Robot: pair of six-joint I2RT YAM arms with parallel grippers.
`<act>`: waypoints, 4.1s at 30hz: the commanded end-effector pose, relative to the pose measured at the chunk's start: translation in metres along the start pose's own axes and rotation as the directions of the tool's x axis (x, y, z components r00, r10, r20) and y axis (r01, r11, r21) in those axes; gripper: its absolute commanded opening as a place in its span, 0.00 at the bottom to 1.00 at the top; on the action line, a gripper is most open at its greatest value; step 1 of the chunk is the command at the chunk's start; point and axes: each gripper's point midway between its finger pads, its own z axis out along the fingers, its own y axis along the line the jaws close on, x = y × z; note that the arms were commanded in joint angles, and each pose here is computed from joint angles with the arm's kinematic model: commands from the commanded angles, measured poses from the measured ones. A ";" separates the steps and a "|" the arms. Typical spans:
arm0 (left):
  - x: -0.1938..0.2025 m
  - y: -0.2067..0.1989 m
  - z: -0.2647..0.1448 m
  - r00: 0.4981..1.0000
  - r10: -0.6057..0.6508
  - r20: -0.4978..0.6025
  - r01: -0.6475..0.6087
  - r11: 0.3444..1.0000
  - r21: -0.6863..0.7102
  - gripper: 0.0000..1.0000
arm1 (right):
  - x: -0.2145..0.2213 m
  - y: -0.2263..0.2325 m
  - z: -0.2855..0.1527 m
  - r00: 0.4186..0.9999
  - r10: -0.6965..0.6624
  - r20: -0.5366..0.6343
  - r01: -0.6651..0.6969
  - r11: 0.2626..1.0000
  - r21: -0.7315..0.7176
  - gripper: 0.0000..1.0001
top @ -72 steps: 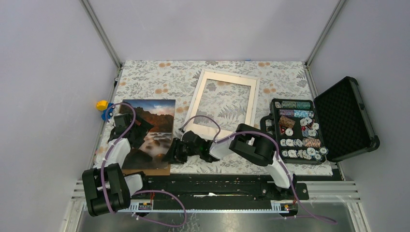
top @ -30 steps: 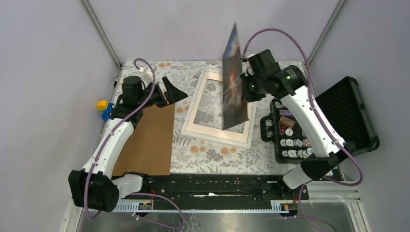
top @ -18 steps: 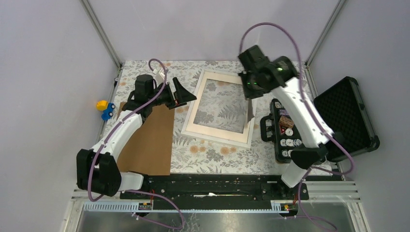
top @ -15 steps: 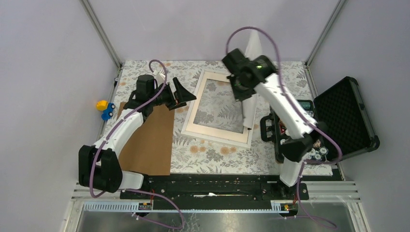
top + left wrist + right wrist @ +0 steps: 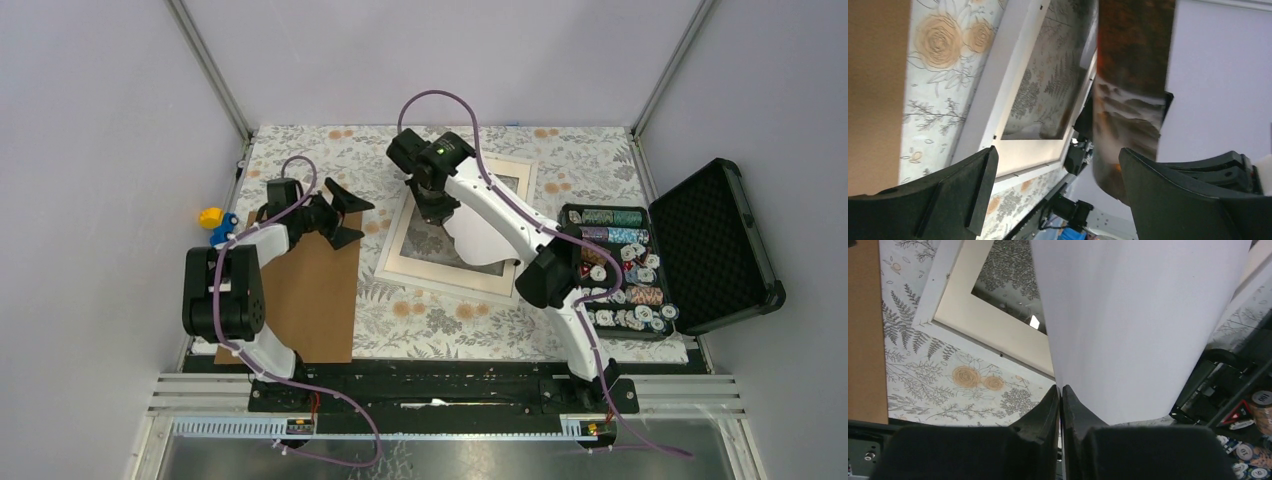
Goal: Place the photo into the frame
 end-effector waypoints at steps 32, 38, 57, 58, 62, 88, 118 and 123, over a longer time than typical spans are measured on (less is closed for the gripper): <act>-0.003 -0.026 0.084 0.993 -0.031 0.118 0.064 0.954 -0.294 0.65 | -0.004 0.065 0.018 0.996 0.045 0.074 -0.020 0.949 -0.315 0.18; -0.006 -0.040 0.098 0.986 0.143 0.083 -0.115 0.953 -0.281 0.43 | 0.002 0.069 0.021 0.998 0.025 0.062 -0.002 0.940 -0.340 0.19; -0.023 0.002 0.089 0.806 0.474 -0.356 -0.566 0.793 -0.225 0.00 | -0.002 -0.077 -0.017 0.912 0.356 0.203 -0.213 0.835 -0.507 1.00; -0.022 0.004 0.094 0.799 0.480 -0.363 -0.571 0.794 -0.207 0.00 | 0.003 -0.082 -0.011 0.902 0.396 0.175 -0.246 0.801 -0.546 1.00; -0.023 0.004 0.118 0.802 0.479 -0.357 -0.549 0.826 -0.125 0.00 | 0.025 -0.102 0.013 0.854 0.513 0.083 -0.353 0.689 -0.633 1.00; -0.008 -0.080 0.131 0.675 0.731 -0.098 -0.715 0.681 0.157 0.00 | 0.054 -0.229 0.092 0.589 0.795 0.145 -0.720 0.598 -0.351 0.66; 0.028 -0.115 0.104 0.594 0.804 0.008 -0.761 0.558 0.331 0.00 | 0.024 -0.268 0.181 0.568 0.819 0.074 -0.764 0.559 -0.322 0.30; 0.029 -0.123 0.106 0.587 0.809 0.038 -0.766 0.539 0.351 0.00 | 0.026 -0.266 0.183 0.575 0.815 0.068 -0.760 0.563 -0.323 0.25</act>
